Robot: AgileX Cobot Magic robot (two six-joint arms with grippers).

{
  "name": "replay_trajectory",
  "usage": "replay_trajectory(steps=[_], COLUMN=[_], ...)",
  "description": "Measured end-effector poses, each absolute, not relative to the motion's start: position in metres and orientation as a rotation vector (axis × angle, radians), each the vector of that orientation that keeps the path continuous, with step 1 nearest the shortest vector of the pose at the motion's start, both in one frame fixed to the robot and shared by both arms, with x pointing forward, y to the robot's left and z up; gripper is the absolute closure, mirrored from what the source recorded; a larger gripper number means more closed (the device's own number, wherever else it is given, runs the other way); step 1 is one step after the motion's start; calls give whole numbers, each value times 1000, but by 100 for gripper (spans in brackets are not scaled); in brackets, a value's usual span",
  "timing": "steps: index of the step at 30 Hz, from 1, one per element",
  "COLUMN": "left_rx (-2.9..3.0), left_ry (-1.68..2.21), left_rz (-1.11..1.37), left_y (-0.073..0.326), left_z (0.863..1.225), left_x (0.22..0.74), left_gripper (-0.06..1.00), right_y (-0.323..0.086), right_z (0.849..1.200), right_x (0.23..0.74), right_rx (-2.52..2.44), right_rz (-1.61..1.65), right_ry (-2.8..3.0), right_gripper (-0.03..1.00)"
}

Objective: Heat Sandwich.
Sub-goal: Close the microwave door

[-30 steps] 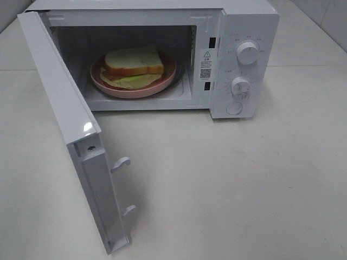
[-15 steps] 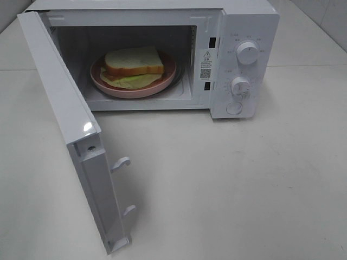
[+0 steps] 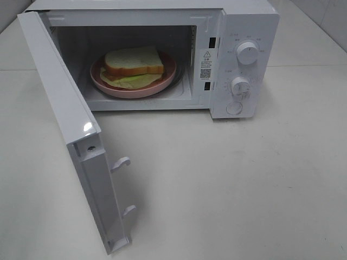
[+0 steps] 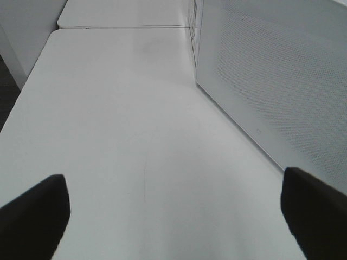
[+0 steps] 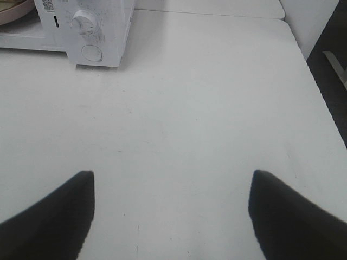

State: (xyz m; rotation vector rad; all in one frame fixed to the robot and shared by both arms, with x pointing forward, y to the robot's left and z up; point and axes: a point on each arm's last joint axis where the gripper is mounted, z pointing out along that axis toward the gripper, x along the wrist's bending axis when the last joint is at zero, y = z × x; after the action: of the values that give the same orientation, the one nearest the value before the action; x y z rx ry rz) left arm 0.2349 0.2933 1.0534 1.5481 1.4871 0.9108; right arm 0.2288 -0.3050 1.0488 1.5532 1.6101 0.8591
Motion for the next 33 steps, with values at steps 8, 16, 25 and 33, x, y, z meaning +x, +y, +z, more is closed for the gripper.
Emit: replay_trajectory(steps=[8,16,25,33], left_rx=[1540,1546,1544,1525], left_ry=[1480,1500,1519,1511], left_rz=[918,907,898,935], left_y=[293,294,296,298], left_z=[1061,1072,1077,1080], left_x=[237,255,280,300], left_gripper=[-4,11,47,88], right_y=[-305,-305,-305,-305], right_z=[1049,1049,1049,1049], right_x=[229,229,229,229], right_rx=[1553,1553,1553,1553], right_rz=[859,859,859,859], right_ry=[1610,1610,1610,1610], right_gripper=[21,21,21,21])
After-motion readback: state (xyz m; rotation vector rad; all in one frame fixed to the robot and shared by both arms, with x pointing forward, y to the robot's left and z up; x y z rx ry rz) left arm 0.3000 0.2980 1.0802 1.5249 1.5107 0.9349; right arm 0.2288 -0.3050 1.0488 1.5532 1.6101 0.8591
